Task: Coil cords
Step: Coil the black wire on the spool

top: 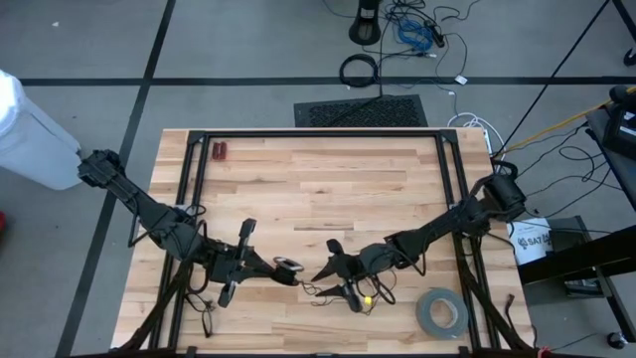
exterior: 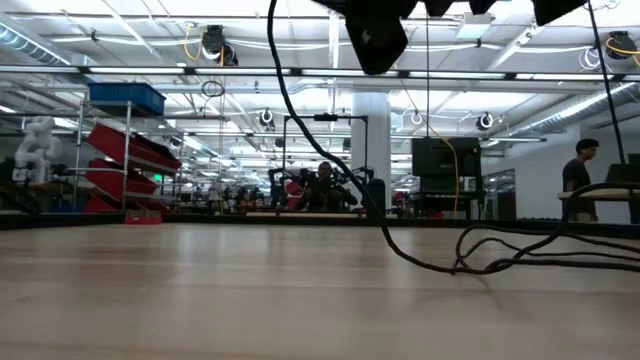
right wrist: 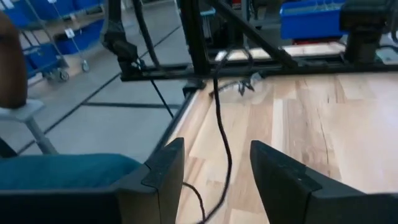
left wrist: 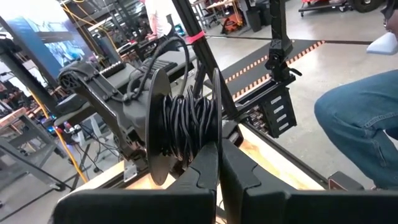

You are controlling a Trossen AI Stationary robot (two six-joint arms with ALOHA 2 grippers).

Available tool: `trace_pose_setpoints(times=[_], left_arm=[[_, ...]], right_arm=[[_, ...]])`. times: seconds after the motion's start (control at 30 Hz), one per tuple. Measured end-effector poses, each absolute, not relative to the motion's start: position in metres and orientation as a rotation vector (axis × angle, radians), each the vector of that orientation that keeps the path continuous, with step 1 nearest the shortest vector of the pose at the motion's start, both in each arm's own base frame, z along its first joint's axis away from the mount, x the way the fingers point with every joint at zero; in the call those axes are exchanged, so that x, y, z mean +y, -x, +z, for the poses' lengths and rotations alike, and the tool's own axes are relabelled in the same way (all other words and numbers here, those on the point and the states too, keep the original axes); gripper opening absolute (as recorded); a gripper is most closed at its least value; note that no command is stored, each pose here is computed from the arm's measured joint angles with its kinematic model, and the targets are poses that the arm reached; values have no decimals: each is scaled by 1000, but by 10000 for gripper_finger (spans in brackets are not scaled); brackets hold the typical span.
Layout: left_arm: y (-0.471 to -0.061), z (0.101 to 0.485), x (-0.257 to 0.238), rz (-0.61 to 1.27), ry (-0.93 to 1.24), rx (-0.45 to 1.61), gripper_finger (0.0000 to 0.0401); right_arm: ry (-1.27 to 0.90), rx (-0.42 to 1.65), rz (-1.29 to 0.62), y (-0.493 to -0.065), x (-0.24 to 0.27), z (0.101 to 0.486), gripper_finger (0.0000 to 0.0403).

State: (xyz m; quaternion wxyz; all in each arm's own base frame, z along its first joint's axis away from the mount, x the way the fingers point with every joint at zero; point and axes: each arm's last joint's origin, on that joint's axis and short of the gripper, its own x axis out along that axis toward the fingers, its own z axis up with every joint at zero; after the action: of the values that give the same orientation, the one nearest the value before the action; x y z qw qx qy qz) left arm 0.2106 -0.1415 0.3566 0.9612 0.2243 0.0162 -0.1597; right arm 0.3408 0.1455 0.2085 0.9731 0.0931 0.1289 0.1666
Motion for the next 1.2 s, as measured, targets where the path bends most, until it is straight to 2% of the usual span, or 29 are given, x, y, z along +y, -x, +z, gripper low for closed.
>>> trace_pose_setpoints(times=[0.4,0.5,0.73,1.2], left_arm=[[-212,357,-139,-310,-452,35,3],[-212,357,-139,-322,-450,33,3],[-207,357,-147,-382,-448,17,3],[-172,372,-169,-481,-483,-106,3]], right_arm=[[-188,237,353,-369,147,195,161],[-183,232,342,-373,146,195,129],[-153,314,326,-371,140,193,11],[-120,452,298,-368,133,181,1]])
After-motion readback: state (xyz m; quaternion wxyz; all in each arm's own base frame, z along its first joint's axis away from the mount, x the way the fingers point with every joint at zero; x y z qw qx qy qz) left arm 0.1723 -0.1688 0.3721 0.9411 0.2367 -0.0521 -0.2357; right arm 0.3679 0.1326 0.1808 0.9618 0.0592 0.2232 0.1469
